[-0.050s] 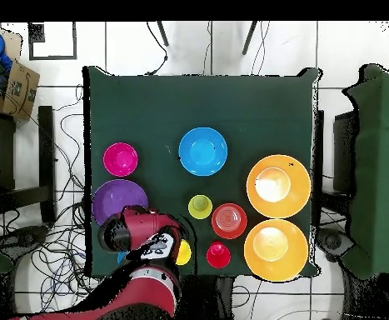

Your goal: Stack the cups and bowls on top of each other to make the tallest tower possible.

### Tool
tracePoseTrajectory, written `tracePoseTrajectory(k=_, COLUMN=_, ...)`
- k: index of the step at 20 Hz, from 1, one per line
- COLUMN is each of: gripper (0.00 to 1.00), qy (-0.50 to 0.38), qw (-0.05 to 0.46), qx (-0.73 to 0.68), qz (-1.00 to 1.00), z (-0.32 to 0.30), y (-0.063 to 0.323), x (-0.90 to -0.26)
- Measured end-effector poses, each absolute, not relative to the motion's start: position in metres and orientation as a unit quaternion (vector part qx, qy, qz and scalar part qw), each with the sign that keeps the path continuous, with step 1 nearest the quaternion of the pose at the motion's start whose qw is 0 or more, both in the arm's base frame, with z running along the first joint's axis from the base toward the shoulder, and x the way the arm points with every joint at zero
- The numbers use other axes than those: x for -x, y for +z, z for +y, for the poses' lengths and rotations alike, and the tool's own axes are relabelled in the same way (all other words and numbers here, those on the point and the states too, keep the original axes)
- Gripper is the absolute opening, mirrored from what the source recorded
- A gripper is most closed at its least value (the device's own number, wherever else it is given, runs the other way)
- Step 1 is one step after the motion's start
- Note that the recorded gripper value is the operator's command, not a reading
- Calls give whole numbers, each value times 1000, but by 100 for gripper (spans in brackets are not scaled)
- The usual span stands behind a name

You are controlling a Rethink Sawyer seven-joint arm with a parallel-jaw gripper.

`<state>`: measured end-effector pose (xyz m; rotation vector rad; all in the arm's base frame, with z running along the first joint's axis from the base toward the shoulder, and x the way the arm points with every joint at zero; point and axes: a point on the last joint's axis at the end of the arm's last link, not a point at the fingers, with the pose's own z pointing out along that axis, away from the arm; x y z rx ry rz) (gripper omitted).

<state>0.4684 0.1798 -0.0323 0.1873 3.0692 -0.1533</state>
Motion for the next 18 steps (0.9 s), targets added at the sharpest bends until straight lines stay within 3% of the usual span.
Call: tracePoseTrajectory(k=18, gripper=100, qy=-51, qw=-4, qx=-63, qz=997, z=189, y=-17, x=-471)
